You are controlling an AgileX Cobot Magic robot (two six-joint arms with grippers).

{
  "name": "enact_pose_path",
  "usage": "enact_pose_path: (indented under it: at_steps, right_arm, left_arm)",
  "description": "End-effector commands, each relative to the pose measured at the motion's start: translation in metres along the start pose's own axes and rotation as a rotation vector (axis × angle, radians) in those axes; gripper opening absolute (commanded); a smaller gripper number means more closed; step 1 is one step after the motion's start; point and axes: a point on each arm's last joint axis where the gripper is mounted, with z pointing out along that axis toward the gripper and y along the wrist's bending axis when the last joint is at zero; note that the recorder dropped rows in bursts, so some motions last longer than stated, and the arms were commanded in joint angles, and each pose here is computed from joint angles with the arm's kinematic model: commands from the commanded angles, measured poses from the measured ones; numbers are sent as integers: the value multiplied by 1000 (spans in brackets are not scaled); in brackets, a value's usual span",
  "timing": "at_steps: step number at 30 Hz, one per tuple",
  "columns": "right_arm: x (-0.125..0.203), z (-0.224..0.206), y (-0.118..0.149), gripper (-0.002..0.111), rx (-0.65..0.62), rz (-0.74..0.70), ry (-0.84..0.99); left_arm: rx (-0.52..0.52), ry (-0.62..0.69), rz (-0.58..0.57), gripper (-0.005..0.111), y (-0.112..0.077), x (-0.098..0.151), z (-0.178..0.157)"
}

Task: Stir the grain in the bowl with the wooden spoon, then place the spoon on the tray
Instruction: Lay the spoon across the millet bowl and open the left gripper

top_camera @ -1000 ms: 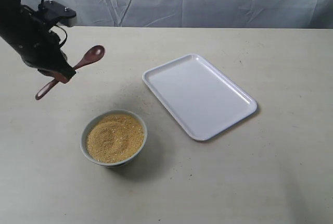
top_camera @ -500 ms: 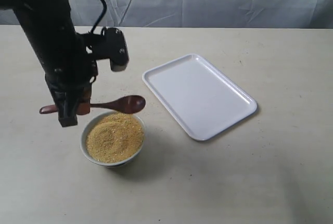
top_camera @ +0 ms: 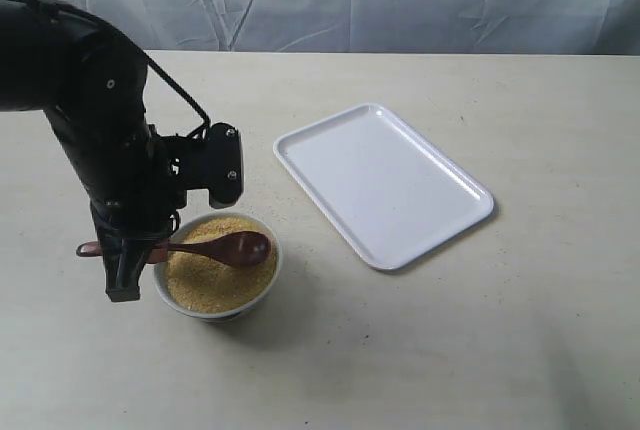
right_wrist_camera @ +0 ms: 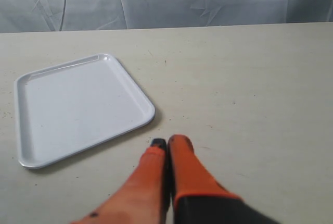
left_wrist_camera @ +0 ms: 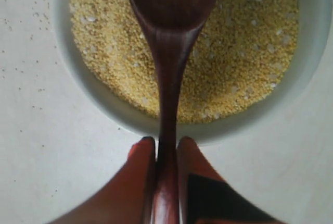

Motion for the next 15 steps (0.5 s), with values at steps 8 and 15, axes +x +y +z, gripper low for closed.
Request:
enact_pose_path:
  at_steps: [8, 15]
  right_arm:
    - [0, 0, 0, 3, 6, -1, -12]
    - [0, 0, 0, 3, 6, -1, -14]
  left_arm:
    - [-9, -24, -6, 36, -2, -2, 1]
    - [-52, -21, -173, 39, 1, 3, -32]
